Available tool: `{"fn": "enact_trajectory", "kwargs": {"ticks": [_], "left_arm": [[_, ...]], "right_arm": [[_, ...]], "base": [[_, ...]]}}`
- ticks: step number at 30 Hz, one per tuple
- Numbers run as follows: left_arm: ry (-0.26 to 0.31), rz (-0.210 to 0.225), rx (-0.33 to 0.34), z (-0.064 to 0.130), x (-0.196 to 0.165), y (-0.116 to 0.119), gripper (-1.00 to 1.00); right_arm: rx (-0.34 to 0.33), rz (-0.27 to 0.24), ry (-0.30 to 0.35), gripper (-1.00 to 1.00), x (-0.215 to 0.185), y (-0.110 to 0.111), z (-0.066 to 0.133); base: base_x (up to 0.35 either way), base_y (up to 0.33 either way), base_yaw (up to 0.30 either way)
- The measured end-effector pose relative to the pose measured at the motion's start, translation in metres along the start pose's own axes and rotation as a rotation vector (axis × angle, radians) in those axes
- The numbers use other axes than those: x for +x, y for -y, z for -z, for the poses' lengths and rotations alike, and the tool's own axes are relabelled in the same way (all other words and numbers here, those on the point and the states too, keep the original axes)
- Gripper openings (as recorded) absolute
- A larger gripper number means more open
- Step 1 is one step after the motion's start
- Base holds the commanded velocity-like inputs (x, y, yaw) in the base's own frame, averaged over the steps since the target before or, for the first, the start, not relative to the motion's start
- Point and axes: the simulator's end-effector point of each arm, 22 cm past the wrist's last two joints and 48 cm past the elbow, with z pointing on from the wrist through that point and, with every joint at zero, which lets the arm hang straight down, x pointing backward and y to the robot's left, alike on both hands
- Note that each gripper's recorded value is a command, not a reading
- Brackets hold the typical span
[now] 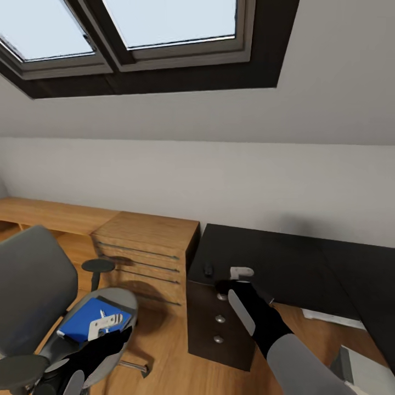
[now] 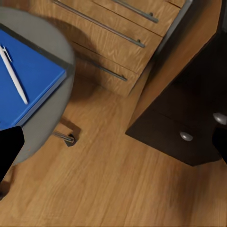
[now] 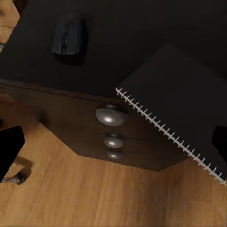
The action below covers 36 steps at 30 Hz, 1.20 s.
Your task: In the bedroom, organize the workspace by keeping the computer under the desk, ensuring the monitor is on the desk, placing the keyboard on the desk next to the monitor, placing the mouse on the desk next to the keyboard, moving the folder from the swivel chair onto the desk next to the mouse, stacking the notebook on top of the folder with the pen on top of the notebook, and positioning the swivel chair next to the desk.
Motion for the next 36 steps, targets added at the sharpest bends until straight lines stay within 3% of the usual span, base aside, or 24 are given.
{"fn": "enact_trajectory", "kwargs": {"ticks": [6, 18, 20, 21, 24, 27, 33, 36], "left_arm": [[0.000, 0.002, 0.001, 0.000, 0.000, 0.000, 1.00], [-0.001, 0.003, 0.003, 0.000, 0.000, 0.000, 1.00], [0.003, 0.030, 0.029, 0.001, -0.003, 0.006, 1.00], [0.002, 0.075, 0.061, 0.002, -0.004, 0.011, 1.00], [0.002, 0.144, 0.100, 0.004, -0.007, 0.016, 1.00], [0.002, 0.187, 0.121, 0.005, -0.009, 0.017, 1.00], [0.004, 0.203, 0.127, 0.005, -0.011, 0.017, 1.00], [0.004, 0.204, 0.126, 0.005, -0.011, 0.016, 1.00]], "right_arm": [[-0.062, 0.003, -0.035, 1.00, 0.022, -0.008, -0.010], [-0.019, 0.033, -0.041, 1.00, 0.046, 0.007, -0.023], [-0.015, 0.037, -0.066, 1.00, 0.064, 0.011, -0.031], [-0.028, 0.037, -0.070, 1.00, 0.068, 0.010, -0.034], [-0.037, 0.036, -0.074, 1.00, 0.071, 0.008, -0.036], [-0.042, 0.035, -0.070, 1.00, 0.071, 0.007, -0.036], [-0.038, -0.005, 0.052, 1.00, 0.041, 0.006, -0.035], [-0.039, -0.008, 0.062, 1.00, 0.039, 0.001, -0.035]], "base": [[0.332, 0.000, 0.000], [0.317, 0.000, 0.000], [0.173, 0.000, 0.000], [0.131, 0.000, 0.000], [0.092, 0.000, 0.000], [0.030, 0.000, 0.000], [0.005, 0.000, 0.004], [0.000, 0.000, 0.129]]}}
